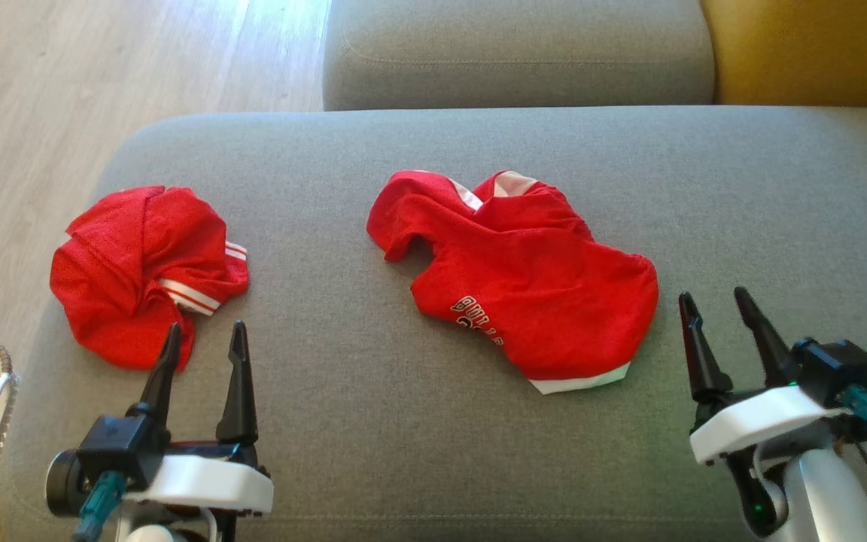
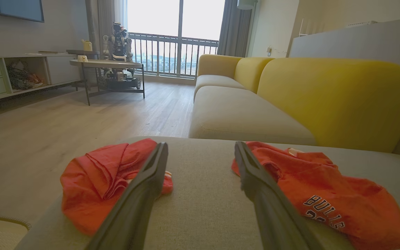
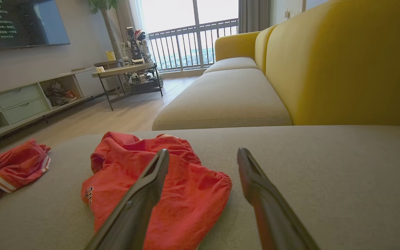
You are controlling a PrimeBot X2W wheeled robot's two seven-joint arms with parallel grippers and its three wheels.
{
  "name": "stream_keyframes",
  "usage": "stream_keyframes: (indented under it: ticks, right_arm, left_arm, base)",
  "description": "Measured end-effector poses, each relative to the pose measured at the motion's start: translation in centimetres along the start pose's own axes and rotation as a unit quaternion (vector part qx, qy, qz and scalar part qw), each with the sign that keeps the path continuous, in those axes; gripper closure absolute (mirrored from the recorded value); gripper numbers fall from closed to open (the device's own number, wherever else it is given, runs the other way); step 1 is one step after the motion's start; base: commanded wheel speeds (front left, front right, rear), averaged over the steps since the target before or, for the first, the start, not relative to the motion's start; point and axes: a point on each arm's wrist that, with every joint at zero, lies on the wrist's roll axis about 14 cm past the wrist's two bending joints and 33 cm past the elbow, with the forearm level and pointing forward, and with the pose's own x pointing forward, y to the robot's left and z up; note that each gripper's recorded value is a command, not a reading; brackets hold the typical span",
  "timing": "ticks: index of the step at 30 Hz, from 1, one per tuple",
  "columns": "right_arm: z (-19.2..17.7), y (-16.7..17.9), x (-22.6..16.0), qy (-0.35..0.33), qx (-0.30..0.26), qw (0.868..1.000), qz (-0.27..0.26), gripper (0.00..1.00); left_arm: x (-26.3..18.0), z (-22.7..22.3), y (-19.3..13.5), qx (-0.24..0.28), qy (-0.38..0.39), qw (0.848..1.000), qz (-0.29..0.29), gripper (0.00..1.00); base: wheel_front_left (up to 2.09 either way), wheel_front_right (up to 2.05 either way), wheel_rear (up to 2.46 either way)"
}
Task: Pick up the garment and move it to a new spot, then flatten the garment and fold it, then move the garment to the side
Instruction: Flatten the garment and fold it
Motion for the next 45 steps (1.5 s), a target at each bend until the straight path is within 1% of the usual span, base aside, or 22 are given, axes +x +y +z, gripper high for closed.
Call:
stream_keyframes:
  ticks: [1,4,9,12,17,20,22,24,25,26,29,30,32,34,35,36,40,42,43,44,45]
  right_arm:
    - [-0.4,0.1,0.0,0.006,0.004,1.000,0.000,0.00]
    - [-2.5,0.1,0.3,0.035,0.056,0.998,-0.010,0.00]
    - [-5.1,0.7,2.9,0.080,0.093,0.992,-0.013,0.00]
    - [-6.4,0.6,4.7,0.102,0.099,0.990,-0.021,0.00]
    - [-8.9,-0.2,6.8,0.142,0.105,0.983,-0.045,0.00]
    - [-11.3,0.0,6.8,0.183,0.125,0.973,-0.059,0.00]
    - [-13.0,0.5,6.6,0.215,0.140,0.964,-0.066,0.00]
    - [-14.0,1.3,6.7,0.238,0.141,0.959,-0.061,0.00]
    - [-14.0,1.6,7.0,0.243,0.142,0.958,-0.057,0.53]
    - [-13.8,1.9,7.6,0.242,0.150,0.957,-0.058,1.00]
    - [-12.0,2.4,9.4,0.214,0.165,0.961,-0.056,1.00]
    - [-11.3,2.1,9.7,0.201,0.170,0.963,-0.062,1.00]
    - [-10.2,0.8,9.9,0.179,0.191,0.961,-0.087,1.00]
    - [-8.8,-0.1,10.1,0.157,0.197,0.963,-0.099,1.00]
    - [-8.8,-0.1,10.1,0.157,0.197,0.963,-0.099,1.00]
    - [-6.8,-0.9,10.5,0.127,0.196,0.967,-0.107,1.00]
    - [-1.6,-3.0,11.5,0.055,0.164,0.978,-0.117,1.00]
    - [1.0,-3.8,11.9,0.022,0.149,0.981,-0.121,1.00]
    - [1.0,-3.8,11.9,0.022,0.149,0.981,-0.121,1.00]
    - [3.8,-4.3,12.4,-0.011,0.136,0.983,-0.124,1.00]
    - [3.8,-4.3,12.4,-0.011,0.136,0.983,-0.124,1.00]
  left_arm:
    - [0.0,0.0,-0.1,0.001,0.000,1.000,-0.003,0.00]
    - [0.2,-0.5,-0.2,0.001,0.007,1.000,-0.008,0.00]
    - [0.8,-1.8,-0.9,-0.003,0.025,0.999,-0.020,0.00]
    - [1.4,-2.3,-0.6,-0.034,0.031,0.999,-0.010,0.00]
    - [2.5,-2.4,1.0,-0.029,0.031,0.999,0.006,0.00]
    - [2.4,-3.0,1.8,-0.027,0.041,0.999,0.016,0.00]
    - [2.2,-3.4,2.2,-0.024,0.048,0.998,0.023,0.00]
    - [2.3,-3.6,2.5,-0.022,0.050,0.998,0.025,0.00]
    - [2.3,-3.5,2.6,-0.021,0.048,0.998,0.026,0.00]
    - [2.4,-3.3,2.6,-0.021,0.046,0.998,0.027,0.00]
    - [2.4,-3.3,2.7,-0.021,0.045,0.998,0.028,0.00]
    - [2.3,-3.2,2.6,-0.021,0.044,0.998,0.027,0.00]
    - [2.2,-2.9,2.6,-0.022,0.040,0.999,0.027,0.00]
    - [2.0,-2.5,2.5,-0.023,0.035,0.999,0.029,0.00]
    - [2.0,-2.5,2.5,-0.023,0.035,0.999,0.029,0.00]
    - [1.5,-2.3,2.5,-0.028,0.032,0.999,0.031,0.00]
    - [0.6,-2.1,2.0,-0.034,0.029,0.999,0.025,0.00]
    - [0.3,-1.8,1.9,-0.038,0.024,0.999,0.024,0.00]
    - [0.3,-1.8,1.9,-0.038,0.024,0.999,0.024,0.00]
    - [0.2,-1.4,1.9,-0.042,0.018,0.999,0.026,0.00]
    - [0.2,-1.4,1.9,-0.042,0.018,0.999,0.026,0.00]
  base:
    - [0.00,0.00,0.00]
    - [0.00,0.00,0.00]
    - [0.00,0.00,0.00]
    - [0.00,0.00,0.00]
    - [0.00,0.00,0.00]
    - [0.00,0.00,0.00]
    - [0.00,0.00,0.00]
    - [0.00,0.00,0.00]
    - [0.00,0.00,0.00]
    - [0.00,0.00,0.00]
    - [0.00,0.00,0.00]
    - [0.00,0.00,0.00]
    - [0.00,0.00,0.00]
    - [0.00,0.00,0.00]
    - [0.00,0.00,0.00]
    - [0.00,0.00,0.00]
    - [0.00,0.00,0.00]
    - [0.00,0.00,0.00]
    - [0.00,0.00,0.00]
    - [0.00,0.00,0.00]
    - [0.00,0.00,0.00]
